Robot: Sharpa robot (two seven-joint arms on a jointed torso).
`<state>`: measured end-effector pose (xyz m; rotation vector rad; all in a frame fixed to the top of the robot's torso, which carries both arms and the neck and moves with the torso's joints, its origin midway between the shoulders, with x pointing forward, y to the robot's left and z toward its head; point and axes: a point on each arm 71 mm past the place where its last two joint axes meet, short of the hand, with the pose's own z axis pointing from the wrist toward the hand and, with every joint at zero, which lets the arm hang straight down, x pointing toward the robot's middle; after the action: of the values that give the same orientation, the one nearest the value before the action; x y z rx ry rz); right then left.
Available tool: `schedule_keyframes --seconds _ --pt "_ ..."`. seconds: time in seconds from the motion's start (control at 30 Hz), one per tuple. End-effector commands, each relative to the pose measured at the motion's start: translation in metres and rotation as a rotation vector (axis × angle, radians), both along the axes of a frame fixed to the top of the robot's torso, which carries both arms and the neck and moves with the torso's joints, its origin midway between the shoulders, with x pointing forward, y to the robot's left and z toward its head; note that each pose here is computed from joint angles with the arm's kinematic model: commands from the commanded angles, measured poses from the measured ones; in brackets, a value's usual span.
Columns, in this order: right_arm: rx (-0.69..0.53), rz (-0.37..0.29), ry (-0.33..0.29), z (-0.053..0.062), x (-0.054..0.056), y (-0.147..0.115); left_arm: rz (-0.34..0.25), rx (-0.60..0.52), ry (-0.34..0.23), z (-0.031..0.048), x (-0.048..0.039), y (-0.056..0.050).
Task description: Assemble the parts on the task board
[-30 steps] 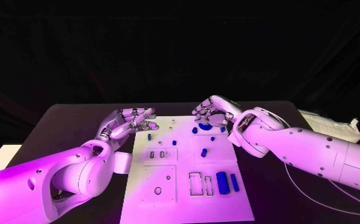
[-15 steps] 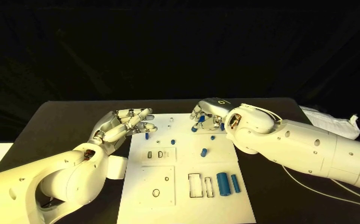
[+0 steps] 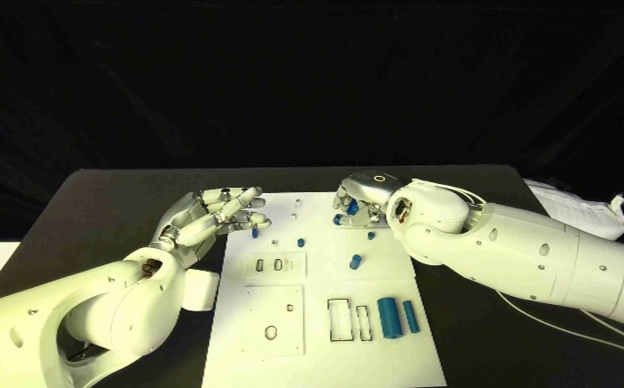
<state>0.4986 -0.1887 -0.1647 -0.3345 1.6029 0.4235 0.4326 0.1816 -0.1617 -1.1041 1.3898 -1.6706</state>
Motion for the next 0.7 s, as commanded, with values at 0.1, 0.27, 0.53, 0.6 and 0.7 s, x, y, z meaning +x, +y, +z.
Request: schedule_keyframes --seconds 0.1,0.27,0.53,0.6,0.7 --pt "-0.056 0.005 0.012 -0.0025 0.0001 0.0027 -0.018 -0.013 0.003 0.0011 0.0001 -0.0014" --pt "-0.059 0.014 0.020 -0.0034 0.0004 0.0041 -0.019 -0.013 0.005 0.0009 0.0001 -0.0018" --pt "-0.054 0.022 0.024 -0.0043 0.0014 0.0047 -0.014 -0.008 0.010 0.0004 0.0003 -0.0009" --pt "-0.043 0.026 0.016 -0.0034 0.0013 0.0052 -0.012 -0.006 0.012 0.0003 0.0003 -0.0005" --pt "-0.023 0.029 -0.001 -0.0016 0.0011 0.0058 -0.012 -0.004 0.014 0.0001 0.0004 -0.0003"
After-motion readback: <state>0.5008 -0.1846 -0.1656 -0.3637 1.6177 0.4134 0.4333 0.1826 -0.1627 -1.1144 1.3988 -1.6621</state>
